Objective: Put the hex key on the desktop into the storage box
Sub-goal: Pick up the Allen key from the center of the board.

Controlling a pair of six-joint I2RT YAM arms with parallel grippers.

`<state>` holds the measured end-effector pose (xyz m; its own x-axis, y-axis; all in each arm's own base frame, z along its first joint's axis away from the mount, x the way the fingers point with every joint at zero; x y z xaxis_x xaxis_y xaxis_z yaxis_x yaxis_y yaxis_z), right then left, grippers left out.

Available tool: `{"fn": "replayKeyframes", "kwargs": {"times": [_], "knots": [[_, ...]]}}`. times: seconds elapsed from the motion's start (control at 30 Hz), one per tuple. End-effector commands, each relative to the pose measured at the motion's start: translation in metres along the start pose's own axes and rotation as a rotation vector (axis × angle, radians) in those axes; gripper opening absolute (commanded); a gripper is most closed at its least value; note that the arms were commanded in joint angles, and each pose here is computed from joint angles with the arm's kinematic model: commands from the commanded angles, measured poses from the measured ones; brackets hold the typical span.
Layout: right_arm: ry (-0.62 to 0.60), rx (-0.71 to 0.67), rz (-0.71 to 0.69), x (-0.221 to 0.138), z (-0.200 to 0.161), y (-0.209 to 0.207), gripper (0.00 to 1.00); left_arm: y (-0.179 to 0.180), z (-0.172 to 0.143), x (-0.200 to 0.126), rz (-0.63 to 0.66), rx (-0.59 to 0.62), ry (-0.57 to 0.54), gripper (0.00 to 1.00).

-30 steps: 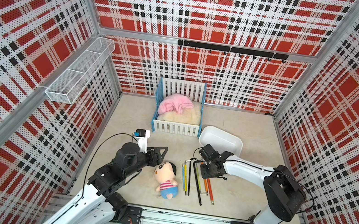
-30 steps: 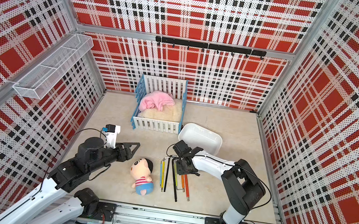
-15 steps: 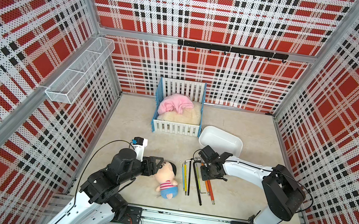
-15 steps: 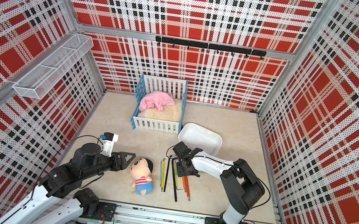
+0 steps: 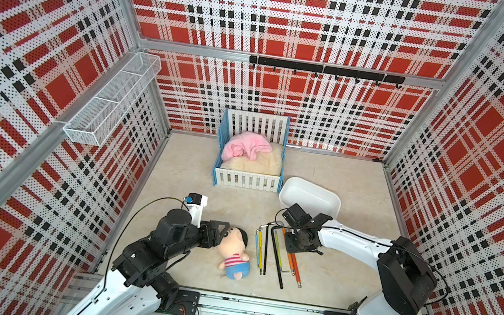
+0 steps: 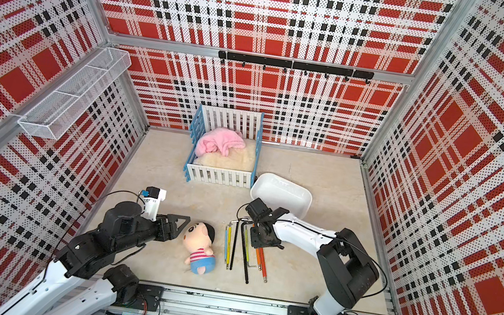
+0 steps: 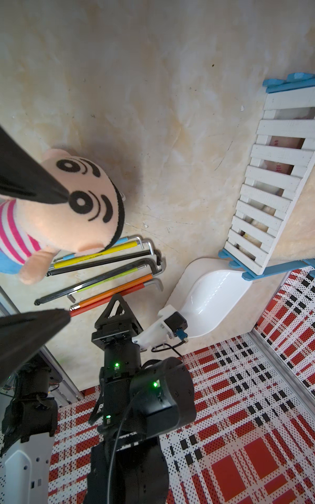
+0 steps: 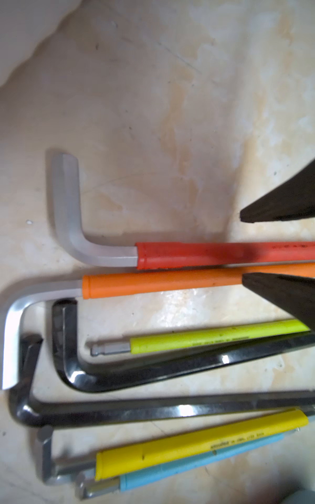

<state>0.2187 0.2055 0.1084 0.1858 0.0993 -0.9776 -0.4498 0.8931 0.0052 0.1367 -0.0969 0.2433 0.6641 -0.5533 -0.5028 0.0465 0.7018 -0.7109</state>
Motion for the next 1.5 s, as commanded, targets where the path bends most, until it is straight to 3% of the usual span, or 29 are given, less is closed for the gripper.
{"fn": "replayKeyframes", "kwargs": {"times": [0.0,0.73,1.0,1.3,1.47], "knots": [[0.008,0.006,-0.028,0.003,0.004,-0.006,0.35,0.002,-0.004,0.0,0.0,0.017,0.014,0.67],[0.113,-0.017,-0.036,0.033,0.002,-0.004,0.28,0.003,-0.003,0.0,0.0,0.019,0.017,0.67],[0.13,-0.049,-0.051,0.039,0.003,-0.005,0.21,0.0,-0.004,-0.002,-0.028,0.036,0.027,0.68],[0.123,-0.05,-0.079,0.033,0.006,-0.007,0.0,0.001,-0.004,-0.001,-0.027,0.034,0.026,0.68],[0.091,-0.055,-0.08,0.017,0.012,-0.007,0.0,0.001,-0.004,-0.001,-0.027,0.032,0.027,0.68]]}}
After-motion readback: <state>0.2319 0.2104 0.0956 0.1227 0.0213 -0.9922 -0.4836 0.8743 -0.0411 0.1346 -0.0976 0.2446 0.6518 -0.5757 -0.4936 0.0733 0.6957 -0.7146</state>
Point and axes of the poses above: each gripper's point midway between its finger pads, its own x axis out along the fingers, its own y axis along the line the jaws close on, z = x × y, the point moved 8 cm from there along -x, back along the fingers, and after that the axes turned 13 degrees about -x, right-handed, at the moved point
